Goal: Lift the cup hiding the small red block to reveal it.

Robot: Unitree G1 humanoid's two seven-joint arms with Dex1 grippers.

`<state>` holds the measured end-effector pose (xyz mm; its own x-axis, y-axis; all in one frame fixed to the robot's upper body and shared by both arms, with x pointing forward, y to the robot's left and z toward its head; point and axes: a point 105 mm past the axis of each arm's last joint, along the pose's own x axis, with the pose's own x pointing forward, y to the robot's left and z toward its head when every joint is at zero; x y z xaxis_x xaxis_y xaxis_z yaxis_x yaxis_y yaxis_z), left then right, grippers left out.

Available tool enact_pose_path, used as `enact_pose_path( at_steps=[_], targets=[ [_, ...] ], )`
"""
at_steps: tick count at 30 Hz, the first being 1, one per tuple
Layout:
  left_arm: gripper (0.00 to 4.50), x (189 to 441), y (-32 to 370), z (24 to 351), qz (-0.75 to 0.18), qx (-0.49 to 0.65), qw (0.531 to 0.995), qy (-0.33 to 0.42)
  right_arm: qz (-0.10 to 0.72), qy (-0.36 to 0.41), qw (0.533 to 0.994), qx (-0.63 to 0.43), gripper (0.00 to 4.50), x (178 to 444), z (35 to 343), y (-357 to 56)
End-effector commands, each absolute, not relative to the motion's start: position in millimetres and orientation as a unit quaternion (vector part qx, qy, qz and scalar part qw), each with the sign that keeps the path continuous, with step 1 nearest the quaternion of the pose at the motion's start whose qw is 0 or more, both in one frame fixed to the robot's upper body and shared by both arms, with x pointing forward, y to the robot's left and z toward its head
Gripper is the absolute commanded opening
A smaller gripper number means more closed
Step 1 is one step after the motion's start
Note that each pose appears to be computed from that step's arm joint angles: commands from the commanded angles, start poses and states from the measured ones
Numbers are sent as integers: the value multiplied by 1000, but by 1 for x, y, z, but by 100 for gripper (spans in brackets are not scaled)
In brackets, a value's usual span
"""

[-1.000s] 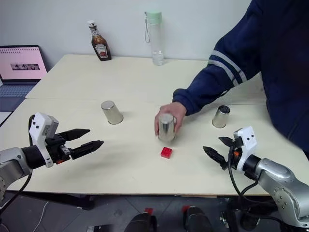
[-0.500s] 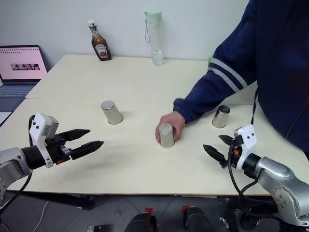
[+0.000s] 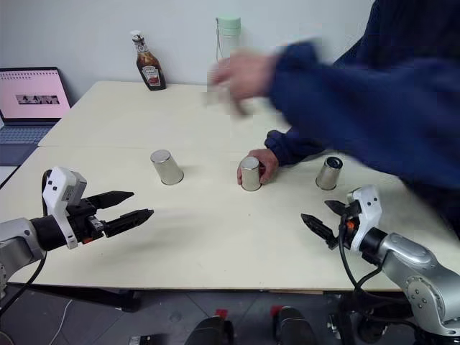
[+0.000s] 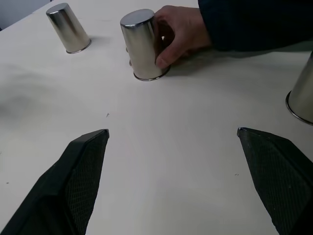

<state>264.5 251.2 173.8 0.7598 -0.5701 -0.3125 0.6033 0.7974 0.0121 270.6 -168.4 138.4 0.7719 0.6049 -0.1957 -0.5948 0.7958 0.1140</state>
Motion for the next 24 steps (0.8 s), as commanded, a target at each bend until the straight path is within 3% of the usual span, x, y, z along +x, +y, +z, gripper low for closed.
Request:
enact_pose_path(
  at_steps=[1,24],
  targets=[
    [450,265,251,183,-311,74,938,131,328,90,940,6,447,269,150,-167],
    [450,264,254,183,-305,79,940,128,327,84,941,19,447,273,153,-167]
  ],
)
